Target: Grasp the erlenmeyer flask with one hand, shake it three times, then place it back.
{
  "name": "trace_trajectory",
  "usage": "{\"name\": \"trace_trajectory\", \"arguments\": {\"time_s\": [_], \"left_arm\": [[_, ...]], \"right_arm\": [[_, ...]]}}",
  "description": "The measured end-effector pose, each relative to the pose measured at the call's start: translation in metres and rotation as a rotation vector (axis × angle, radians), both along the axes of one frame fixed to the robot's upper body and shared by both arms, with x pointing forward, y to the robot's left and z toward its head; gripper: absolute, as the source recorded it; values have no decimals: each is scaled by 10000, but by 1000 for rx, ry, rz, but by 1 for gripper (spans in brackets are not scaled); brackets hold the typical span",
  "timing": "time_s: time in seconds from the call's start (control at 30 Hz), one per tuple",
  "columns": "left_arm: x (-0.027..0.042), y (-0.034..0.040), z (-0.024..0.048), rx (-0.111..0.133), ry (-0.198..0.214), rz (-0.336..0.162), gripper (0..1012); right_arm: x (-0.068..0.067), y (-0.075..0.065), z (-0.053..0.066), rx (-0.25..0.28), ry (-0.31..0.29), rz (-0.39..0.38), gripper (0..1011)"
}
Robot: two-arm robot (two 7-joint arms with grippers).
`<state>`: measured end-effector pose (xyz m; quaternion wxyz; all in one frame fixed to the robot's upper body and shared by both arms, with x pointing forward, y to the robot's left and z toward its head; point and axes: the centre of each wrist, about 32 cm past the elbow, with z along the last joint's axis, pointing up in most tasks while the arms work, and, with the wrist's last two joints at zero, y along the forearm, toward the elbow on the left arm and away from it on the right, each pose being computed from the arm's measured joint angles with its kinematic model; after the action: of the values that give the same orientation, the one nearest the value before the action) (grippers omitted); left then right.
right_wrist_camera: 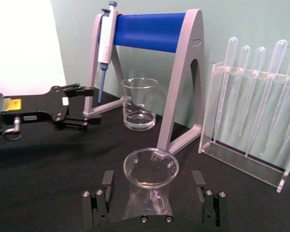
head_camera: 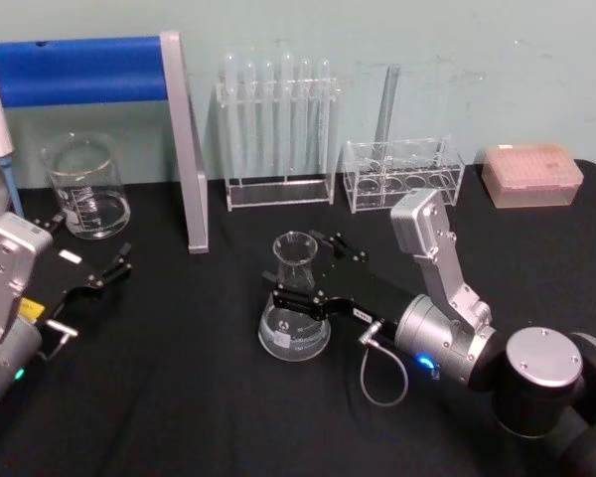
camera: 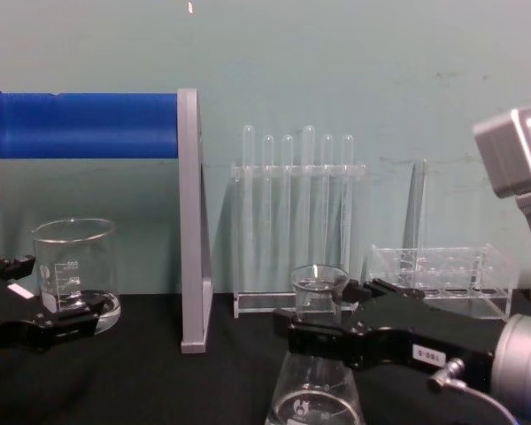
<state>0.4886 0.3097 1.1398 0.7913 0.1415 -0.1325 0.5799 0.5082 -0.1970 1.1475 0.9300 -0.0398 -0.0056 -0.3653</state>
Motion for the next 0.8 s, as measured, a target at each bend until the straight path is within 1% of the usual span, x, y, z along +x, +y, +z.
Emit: {"name": "trace_trajectory", "arguments": {"time_s": [0.13, 0.17, 0.33, 0.37, 0.4, 0.57, 0.6, 0.67, 0.8], "left_arm": [[0, 0, 0, 0, 0, 0, 1001], [0, 0, 0, 0, 0, 0, 1001], [0, 0, 0, 0, 0, 0, 1001], [0, 0, 0, 0, 0, 0, 1001], [0, 0, 0, 0, 0, 0, 1001], [0, 0, 0, 0, 0, 0, 1001], [0, 0, 0, 0, 0, 0, 1001], [0, 0, 0, 0, 0, 0, 1001], [0, 0, 0, 0, 0, 0, 1001]], "right_arm": [[-35, -74, -1, -4, 4, 23, 1003], [-35, -74, -1, -4, 4, 23, 1002], [-123, -207, 5, -16, 11, 39, 1003], [-123, -207, 5, -16, 11, 39, 1002], [-150, -252, 8, -18, 14, 41, 1003], [-236, -383, 18, -22, 23, 53, 1003], [-269, -432, 18, -24, 27, 57, 1003], [-297, -475, 24, -23, 29, 59, 1003], [-373, -607, 44, -24, 33, 51, 1003]]}}
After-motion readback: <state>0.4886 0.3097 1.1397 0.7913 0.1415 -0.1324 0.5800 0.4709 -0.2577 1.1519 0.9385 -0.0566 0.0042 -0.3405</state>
